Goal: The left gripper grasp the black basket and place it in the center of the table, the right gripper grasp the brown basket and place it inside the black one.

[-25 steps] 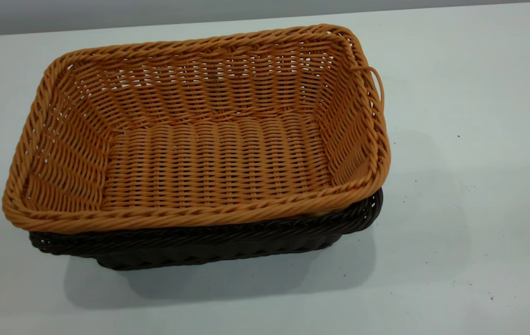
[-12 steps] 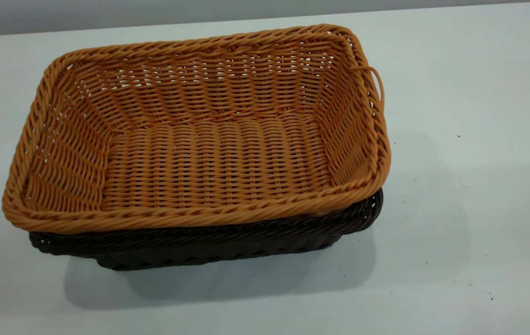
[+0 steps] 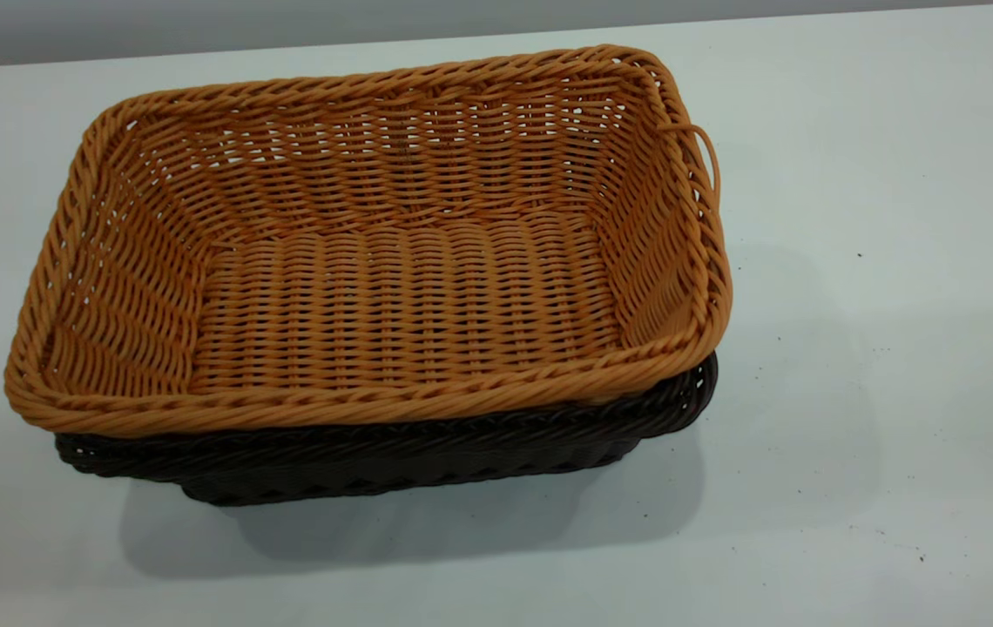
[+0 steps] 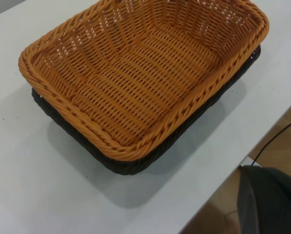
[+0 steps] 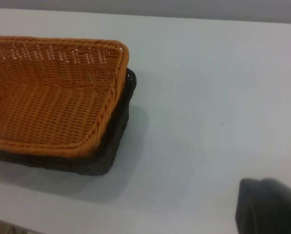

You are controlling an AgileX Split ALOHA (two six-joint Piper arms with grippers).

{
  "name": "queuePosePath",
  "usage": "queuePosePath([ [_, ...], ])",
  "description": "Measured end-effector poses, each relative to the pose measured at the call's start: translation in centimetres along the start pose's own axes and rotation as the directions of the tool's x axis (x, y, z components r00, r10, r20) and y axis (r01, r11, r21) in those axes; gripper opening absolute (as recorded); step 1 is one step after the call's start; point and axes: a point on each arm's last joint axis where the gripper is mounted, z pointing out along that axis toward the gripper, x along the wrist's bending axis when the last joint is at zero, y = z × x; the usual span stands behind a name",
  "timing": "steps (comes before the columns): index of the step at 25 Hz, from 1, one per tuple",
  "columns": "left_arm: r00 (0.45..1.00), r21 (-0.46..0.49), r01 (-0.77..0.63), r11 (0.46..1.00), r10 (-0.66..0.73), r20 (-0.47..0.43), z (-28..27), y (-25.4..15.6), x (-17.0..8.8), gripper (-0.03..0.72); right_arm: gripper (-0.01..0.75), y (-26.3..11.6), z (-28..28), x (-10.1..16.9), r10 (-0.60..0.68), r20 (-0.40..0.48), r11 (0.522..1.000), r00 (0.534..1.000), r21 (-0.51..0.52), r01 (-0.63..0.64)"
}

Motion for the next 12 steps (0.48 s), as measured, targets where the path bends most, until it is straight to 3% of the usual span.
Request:
queuePosePath([
  [5, 1.000, -0.002, -0.001, 1.000, 0.001, 0.000, 0.02, 0.04, 0.01, -0.001, 0.000, 0.01, 0.03, 0.01, 0.025, 0.047, 1.000, 0.999, -0.004, -0.025],
  [12, 1.000, -0.002, -0.001, 1.000, 0.001, 0.000, 0.02, 0.04, 0.01, -0.001, 0.000, 0.09, 0.17, 0.07, 0.153, 0.281, 0.988, 0.948, -0.040, -0.147],
])
